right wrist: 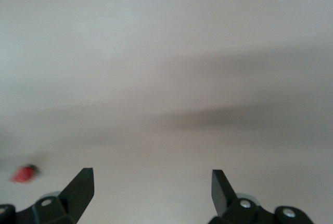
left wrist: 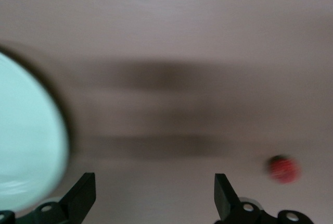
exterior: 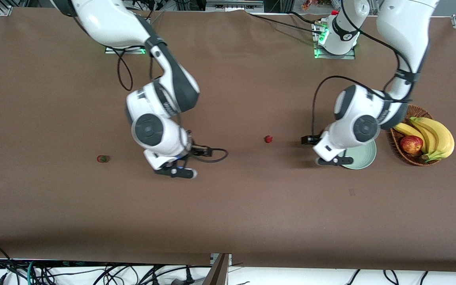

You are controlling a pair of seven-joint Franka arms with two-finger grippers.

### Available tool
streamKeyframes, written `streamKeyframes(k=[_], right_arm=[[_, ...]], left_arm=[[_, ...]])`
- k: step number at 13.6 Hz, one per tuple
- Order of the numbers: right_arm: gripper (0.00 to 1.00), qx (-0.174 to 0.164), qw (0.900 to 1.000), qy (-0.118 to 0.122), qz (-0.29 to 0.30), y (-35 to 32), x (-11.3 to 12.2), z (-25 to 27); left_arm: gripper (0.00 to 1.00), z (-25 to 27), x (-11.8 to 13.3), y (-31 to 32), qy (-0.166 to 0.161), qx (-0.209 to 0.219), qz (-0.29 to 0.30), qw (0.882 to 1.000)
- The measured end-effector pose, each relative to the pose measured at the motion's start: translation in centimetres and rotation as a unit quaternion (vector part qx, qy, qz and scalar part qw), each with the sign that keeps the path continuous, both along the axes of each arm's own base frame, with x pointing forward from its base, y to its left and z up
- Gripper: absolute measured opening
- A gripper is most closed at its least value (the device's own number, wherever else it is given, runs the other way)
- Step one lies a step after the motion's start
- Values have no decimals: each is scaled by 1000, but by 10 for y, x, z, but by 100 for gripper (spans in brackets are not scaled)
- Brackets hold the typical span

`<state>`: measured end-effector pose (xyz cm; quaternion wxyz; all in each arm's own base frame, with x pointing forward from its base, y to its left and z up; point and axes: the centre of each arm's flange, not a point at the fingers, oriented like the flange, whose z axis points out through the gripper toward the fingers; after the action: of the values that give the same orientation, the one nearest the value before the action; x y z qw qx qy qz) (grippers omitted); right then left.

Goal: Collect all strawberries into plate
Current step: 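Reach the left gripper to the second strawberry and grasp it, then lower the strawberry onto the plate while the right gripper grasps another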

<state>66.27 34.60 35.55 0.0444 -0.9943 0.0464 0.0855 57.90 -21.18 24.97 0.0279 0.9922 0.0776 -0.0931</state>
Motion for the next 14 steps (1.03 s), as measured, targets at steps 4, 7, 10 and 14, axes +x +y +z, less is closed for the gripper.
streamKeyframes(k=[4, 7, 10, 14], right_arm=[[100, -42, 995, 51, 78, -120, 26, -16], [100, -44, 989, 76, 116, -196, 36, -41], [100, -33, 987, 88, 134, -265, 38, -72], [100, -24, 984, 72, 161, -316, 29, -132]], left_arm=[[100, -36, -37, -109, -31, 2, 131, 991], [71, -69, -49, -128, -30, 1, 143, 989], [57, -77, -48, -124, -27, 4, 147, 989], [31, -75, -45, -121, -30, 5, 150, 988]])
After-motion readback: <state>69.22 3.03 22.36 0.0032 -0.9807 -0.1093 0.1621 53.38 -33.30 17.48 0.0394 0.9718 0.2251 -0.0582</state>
